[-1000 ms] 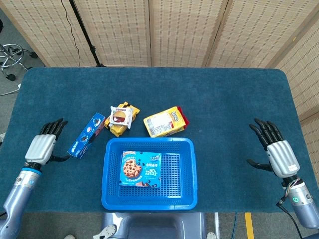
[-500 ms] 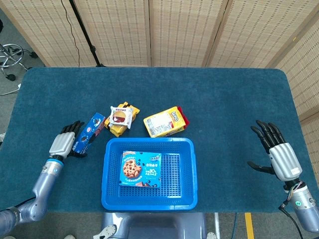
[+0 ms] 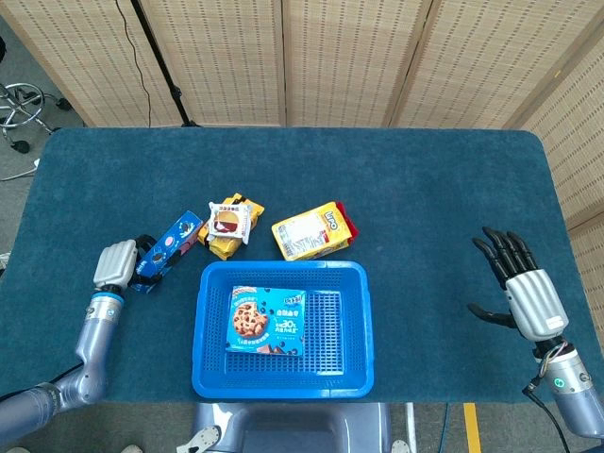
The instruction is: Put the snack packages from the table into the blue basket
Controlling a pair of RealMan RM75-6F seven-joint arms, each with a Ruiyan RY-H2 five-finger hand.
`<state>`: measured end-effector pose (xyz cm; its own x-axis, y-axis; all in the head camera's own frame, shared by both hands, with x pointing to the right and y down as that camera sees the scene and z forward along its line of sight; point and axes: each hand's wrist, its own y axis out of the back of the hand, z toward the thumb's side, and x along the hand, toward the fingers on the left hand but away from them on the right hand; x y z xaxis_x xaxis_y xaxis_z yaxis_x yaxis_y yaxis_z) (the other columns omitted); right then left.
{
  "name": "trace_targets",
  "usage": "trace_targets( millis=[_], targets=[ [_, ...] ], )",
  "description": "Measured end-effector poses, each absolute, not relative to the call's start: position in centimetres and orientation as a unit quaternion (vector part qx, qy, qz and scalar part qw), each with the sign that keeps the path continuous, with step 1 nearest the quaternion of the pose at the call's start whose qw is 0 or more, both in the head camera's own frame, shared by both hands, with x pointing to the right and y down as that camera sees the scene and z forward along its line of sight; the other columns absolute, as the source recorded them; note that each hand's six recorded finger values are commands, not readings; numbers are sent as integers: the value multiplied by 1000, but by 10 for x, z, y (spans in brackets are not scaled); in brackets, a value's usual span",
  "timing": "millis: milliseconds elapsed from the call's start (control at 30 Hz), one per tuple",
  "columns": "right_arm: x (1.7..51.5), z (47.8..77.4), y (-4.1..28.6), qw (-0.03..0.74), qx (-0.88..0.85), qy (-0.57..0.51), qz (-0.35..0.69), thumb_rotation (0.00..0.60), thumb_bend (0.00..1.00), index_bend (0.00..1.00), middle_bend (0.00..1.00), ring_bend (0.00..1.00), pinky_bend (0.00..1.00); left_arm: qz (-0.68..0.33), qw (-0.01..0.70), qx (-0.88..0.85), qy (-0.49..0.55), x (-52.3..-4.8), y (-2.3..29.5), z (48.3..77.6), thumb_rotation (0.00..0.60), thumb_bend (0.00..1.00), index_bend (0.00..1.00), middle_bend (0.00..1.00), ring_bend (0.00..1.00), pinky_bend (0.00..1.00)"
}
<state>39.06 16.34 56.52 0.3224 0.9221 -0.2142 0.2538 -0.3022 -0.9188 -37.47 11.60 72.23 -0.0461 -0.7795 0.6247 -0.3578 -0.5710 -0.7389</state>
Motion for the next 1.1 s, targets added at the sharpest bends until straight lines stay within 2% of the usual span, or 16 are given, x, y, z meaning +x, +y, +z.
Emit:
trace_targets(
  millis=[200,333,567,833,967,1100],
  targets=[
    [389,565,164,414,-701,-419,402,600,0,0,0,0,26,-539,185,-664,483,-384,104,696,600,231,528,511,540,695],
    [388,566,164,414,-701,-419,402,600,0,0,0,0,25,-483,193,-674,525,-388,95,665,600,231,520,511,525,695],
    [385,569,164,412,-702,-415,406,600,0,0,0,0,25,-341,255,-746,512,-356,94,606,600,228,496,507,501,695],
    [386,571,162,410,-699,-417,413,600,0,0,0,0,25,-216,306,-849,374,-266,143,550,600,226,494,507,500,695],
    [390,571,161,407,-696,-420,417,600,0,0,0,0,26,-213,326,-865,317,-235,165,544,600,226,493,506,500,695],
    [392,571,161,406,-694,-422,420,600,0,0,0,0,25,-225,350,-870,265,-212,183,552,600,225,492,504,498,695]
  ],
)
